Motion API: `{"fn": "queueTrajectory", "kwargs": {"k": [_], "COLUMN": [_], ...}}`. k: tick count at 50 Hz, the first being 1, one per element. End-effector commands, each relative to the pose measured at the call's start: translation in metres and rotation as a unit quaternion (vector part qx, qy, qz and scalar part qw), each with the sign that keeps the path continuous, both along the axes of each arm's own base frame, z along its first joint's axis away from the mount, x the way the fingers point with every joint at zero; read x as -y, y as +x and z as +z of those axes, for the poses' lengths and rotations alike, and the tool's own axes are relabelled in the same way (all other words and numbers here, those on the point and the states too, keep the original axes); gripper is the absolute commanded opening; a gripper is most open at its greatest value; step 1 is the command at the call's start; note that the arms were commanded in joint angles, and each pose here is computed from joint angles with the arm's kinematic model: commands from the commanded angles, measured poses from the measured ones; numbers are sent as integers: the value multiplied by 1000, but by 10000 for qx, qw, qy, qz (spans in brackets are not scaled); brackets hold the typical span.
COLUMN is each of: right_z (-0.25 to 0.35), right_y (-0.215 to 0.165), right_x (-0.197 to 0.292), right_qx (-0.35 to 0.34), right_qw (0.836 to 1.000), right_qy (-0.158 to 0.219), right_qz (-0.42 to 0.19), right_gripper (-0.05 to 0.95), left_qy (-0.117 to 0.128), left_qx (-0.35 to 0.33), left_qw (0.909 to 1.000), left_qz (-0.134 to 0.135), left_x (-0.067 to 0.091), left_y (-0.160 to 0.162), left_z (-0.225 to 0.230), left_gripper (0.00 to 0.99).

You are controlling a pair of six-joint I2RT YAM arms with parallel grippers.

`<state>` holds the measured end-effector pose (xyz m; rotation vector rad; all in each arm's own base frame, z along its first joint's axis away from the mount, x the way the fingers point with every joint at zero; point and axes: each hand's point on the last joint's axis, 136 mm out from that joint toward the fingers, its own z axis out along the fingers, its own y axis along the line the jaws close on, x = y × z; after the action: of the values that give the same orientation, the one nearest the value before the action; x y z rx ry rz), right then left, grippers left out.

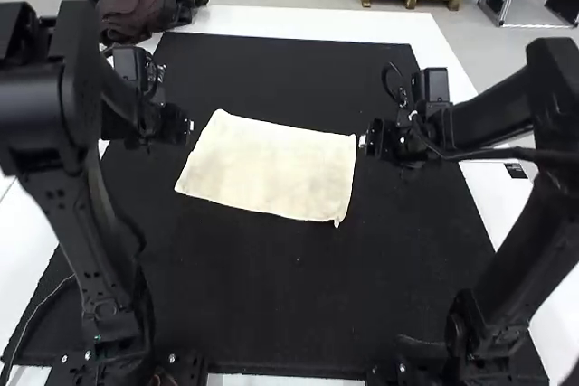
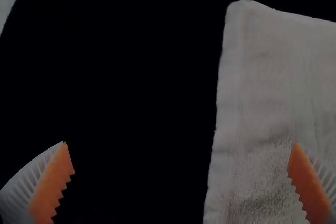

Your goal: Fold the towel.

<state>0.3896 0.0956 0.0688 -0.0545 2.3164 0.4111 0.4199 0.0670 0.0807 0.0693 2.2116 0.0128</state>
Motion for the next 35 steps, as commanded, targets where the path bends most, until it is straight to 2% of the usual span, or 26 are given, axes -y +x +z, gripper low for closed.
{"fn": "queueTrajectory", "kwargs": {"k": [1, 7, 20, 35], "right_z": [3, -6, -24, -35], "right_y": [13, 26, 49, 70], "right_x": [-13, -18, -31, -42], "right_qx": [26, -1, -88, -41], "right_qw": [9997, 9995, 9993, 9991], "right_qy": [242, 275, 311, 360], "right_qz": [96, 127, 180, 216], "right_gripper": [908, 907, 907, 907], "left_qy": [-84, -51, -25, 23], "left_qx": [89, -24, -54, 4], "left_qw": [9983, 9971, 9952, 9950], "left_qz": [-574, -761, -981, -1000], "left_x": [17, 27, 41, 38], "left_y": [16, 27, 54, 83], "left_z": [1, -14, -34, -43], "left_gripper": [959, 959, 957, 957]}}
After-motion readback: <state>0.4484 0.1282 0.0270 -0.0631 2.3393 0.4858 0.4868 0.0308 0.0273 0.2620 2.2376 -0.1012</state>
